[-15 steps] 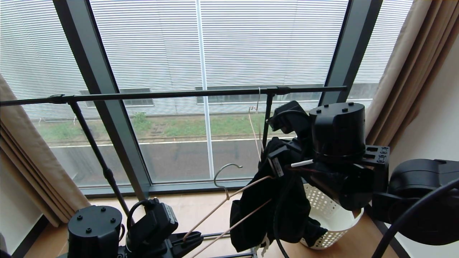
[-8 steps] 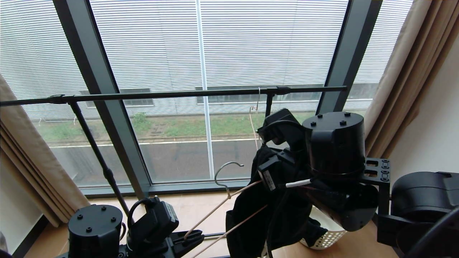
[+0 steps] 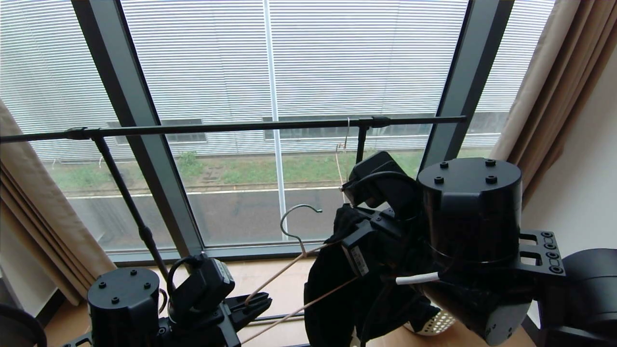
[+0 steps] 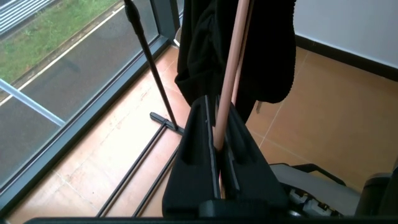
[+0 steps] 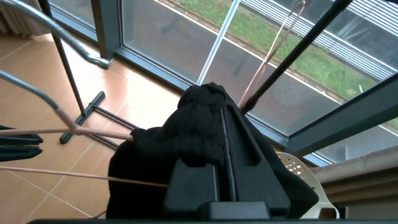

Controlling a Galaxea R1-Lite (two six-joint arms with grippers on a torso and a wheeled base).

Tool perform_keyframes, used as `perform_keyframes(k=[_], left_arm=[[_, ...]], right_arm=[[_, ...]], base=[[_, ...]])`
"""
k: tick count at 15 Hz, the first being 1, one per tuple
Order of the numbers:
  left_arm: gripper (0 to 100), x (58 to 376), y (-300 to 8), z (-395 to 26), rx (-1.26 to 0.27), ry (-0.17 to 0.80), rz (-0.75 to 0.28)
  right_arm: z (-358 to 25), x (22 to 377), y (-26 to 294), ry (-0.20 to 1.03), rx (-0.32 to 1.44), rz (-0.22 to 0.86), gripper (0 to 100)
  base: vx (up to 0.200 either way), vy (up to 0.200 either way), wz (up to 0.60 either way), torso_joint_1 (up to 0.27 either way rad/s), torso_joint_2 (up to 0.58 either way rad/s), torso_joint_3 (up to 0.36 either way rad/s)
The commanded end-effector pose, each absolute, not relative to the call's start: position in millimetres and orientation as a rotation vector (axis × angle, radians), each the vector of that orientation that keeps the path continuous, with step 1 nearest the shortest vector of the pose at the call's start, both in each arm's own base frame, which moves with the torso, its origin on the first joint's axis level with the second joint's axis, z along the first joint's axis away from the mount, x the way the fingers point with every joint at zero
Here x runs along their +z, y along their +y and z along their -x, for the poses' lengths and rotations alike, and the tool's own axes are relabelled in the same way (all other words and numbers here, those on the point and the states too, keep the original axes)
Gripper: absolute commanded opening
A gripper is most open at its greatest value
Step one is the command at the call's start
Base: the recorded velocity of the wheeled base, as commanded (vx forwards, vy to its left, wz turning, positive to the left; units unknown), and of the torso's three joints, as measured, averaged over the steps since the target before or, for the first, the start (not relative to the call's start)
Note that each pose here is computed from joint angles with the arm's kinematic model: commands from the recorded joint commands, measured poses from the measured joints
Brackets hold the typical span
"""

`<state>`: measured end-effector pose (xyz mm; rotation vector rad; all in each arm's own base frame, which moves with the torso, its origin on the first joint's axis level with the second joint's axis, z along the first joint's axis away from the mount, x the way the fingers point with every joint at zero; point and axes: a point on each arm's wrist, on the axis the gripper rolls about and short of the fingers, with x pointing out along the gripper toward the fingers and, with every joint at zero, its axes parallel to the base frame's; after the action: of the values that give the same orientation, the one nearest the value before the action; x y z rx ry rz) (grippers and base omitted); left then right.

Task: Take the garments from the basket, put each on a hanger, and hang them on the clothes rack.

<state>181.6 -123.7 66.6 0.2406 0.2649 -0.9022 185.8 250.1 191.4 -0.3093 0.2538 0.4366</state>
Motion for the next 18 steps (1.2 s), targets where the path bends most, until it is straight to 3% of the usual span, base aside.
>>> perform_keyframes(k=[1, 6, 13, 14, 18], left_arm=[[0, 61.0, -124.2, -182.1, -0.903, 0.286, -0.244], [0, 61.9, -124.7, -181.0, -0.907, 0.281, -0.244], [0, 62.8, -125.0, -179.7, -0.911, 0.271, -0.245], [0, 62.6, -124.7, -179.1, -0.912, 0.272, -0.245], [0, 63.8, -124.3, -178.6, -0.911, 0.256, -0.243]], right_arm=[[-175.1, 192.2, 260.5, 0.249, 0.482, 0.288, 0], [-173.8, 186.2, 279.1, 0.268, 0.497, 0.247, 0], [-180.5, 193.8, 269.6, 0.253, 0.460, 0.226, 0], [-185.7, 196.1, 264.7, 0.250, 0.436, 0.220, 100], [-199.4, 199.9, 248.3, 0.250, 0.374, 0.215, 100]], base=[[0.000, 0.000, 0.00, 0.000, 0.00, 0.000], [0.000, 0.000, 0.00, 0.000, 0.00, 0.000], [0.000, 0.000, 0.00, 0.000, 0.00, 0.000], [0.000, 0.000, 0.00, 0.000, 0.00, 0.000], [0.000, 0.000, 0.00, 0.000, 0.00, 0.000]])
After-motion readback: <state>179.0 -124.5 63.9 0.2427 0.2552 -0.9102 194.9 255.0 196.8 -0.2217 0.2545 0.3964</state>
